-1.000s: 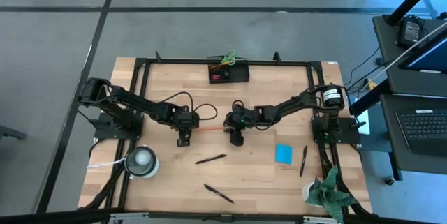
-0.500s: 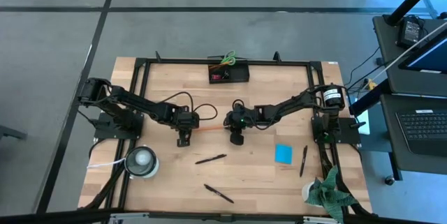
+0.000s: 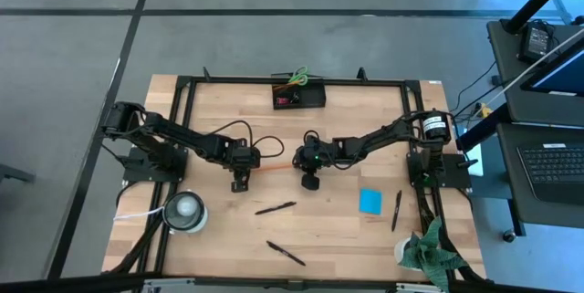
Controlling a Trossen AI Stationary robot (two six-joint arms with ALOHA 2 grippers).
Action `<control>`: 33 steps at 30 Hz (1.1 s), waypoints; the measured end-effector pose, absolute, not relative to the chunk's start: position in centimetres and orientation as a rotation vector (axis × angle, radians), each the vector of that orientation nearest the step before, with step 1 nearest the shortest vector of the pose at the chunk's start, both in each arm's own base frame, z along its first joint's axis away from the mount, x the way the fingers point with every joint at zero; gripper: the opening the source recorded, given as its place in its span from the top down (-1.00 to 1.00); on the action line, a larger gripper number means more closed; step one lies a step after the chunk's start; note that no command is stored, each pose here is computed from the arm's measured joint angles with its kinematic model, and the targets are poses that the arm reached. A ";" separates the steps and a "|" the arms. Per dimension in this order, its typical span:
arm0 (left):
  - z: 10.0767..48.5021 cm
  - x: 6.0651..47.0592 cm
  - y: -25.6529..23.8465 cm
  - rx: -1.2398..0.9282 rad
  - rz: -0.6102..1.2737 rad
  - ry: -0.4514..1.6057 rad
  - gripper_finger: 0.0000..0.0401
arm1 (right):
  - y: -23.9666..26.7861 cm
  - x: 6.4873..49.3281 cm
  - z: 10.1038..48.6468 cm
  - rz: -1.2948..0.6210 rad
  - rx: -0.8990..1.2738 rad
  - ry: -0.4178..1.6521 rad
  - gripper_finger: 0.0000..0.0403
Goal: Pick and place office supplies into organizer
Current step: Put the orange pencil into the desk organizer
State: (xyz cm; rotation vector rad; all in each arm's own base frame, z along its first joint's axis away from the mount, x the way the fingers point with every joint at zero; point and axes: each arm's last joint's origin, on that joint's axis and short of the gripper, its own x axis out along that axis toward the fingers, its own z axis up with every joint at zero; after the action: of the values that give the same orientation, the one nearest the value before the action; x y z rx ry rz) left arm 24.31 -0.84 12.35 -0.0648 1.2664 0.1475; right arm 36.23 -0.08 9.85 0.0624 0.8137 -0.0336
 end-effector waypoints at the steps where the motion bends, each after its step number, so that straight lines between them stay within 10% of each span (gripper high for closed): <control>1: 12.4 24.3 -0.8 -0.064 0.148 1.266 0.90 | -0.1 36.2 9.8 -0.034 0.063 0.814 0.89; 19: 18.0 22.0 0.0 -0.198 0.213 1.074 0.42 | -2.0 33.3 14.7 -0.122 0.082 0.923 0.89; 33: 19.1 21.8 0.5 -0.120 0.351 0.976 0.42 | -9.3 32.6 32.2 -0.247 -0.088 1.027 0.89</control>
State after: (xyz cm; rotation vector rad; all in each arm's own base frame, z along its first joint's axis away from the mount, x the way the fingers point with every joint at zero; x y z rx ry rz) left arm 21.84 0.46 19.10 -0.1197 0.9765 0.3508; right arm 32.56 -9.27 32.24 -0.0884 1.0272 -0.2466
